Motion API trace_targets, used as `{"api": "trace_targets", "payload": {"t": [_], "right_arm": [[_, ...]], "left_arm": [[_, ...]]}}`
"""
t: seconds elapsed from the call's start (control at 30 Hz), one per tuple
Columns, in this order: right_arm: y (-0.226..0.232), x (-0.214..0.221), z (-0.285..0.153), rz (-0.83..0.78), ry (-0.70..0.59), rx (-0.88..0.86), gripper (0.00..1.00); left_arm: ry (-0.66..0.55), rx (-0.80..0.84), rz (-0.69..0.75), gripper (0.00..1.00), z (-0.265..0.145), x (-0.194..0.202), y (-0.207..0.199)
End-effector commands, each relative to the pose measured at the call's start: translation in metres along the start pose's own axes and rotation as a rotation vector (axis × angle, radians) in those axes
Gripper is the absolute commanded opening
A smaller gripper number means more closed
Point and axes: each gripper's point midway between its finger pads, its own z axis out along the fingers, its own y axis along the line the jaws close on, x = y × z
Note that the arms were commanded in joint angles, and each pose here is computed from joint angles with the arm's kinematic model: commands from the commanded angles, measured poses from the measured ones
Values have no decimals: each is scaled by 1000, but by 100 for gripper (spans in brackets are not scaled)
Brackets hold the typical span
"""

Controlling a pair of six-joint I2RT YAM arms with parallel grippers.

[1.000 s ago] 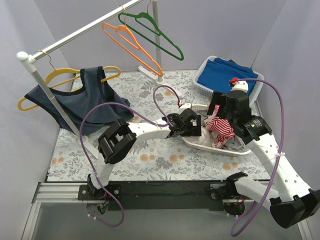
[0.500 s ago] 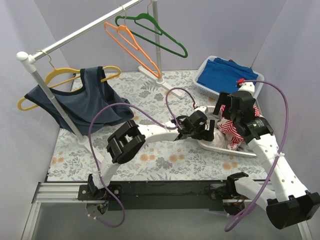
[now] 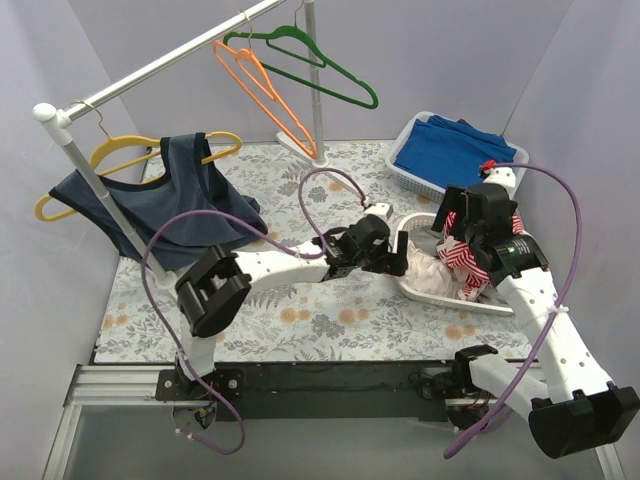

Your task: Place the tank top on the hanger

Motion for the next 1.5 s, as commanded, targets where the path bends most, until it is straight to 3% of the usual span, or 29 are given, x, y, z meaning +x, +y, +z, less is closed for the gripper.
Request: {"api": "trace_targets", "payload": {"t": [0.0,0.23,0.33,0.43,0.47,0.5,0.53,0.63,0.67,0.77,1.03,1.17,1.27,1.3,1.43,1.47], "right_arm": [[-25,9,1,21,-3,104,99],[-49,42,31,57,53,194,99],[-64,50,41,52,69,273,93],[-61,31,37,65,27,262,43],[-56,20,31,68,7,232,9],[-53,7,24,63,-13,216,2],[-44,-29,9,87,-87,176,1],[-23,-75,-23,84,-150,54,1],[-6,-112,-48,106,-221,-39,1],[28,-163,-95,112,-299,-240,1],[115,-222,-182,115,-348,-775,1],[141,-224,-206,144,-311,-966,1],[159,-213,-204,150,-265,-1011,1],[181,-197,-210,120,-232,-1066,1],[244,-122,-160,34,-52,-1043,1],[255,-75,-114,12,72,-980,1]], "left_arm": [[-150,18,12,98,-63,-54,-3],[-193,39,-22,98,-136,-72,-5],[-201,27,-30,98,-165,-75,-1],[-248,0,-41,98,-198,-86,5],[-277,-14,-47,98,-208,-92,8],[-298,-11,-51,98,-224,-98,8],[-321,-9,-56,98,-234,-106,7],[-368,-34,-69,98,-259,-120,10],[-398,-31,-79,98,-269,-130,7],[-461,-54,-105,98,-291,-147,9],[-609,-143,-143,98,-338,-182,22],[-647,-149,-166,98,-353,-192,22],[-665,-145,-176,98,-363,-197,21],[-659,-146,-179,98,-363,-196,21],[-640,-172,-185,98,-362,-190,27],[-631,-187,-184,98,-359,-187,30]]}}
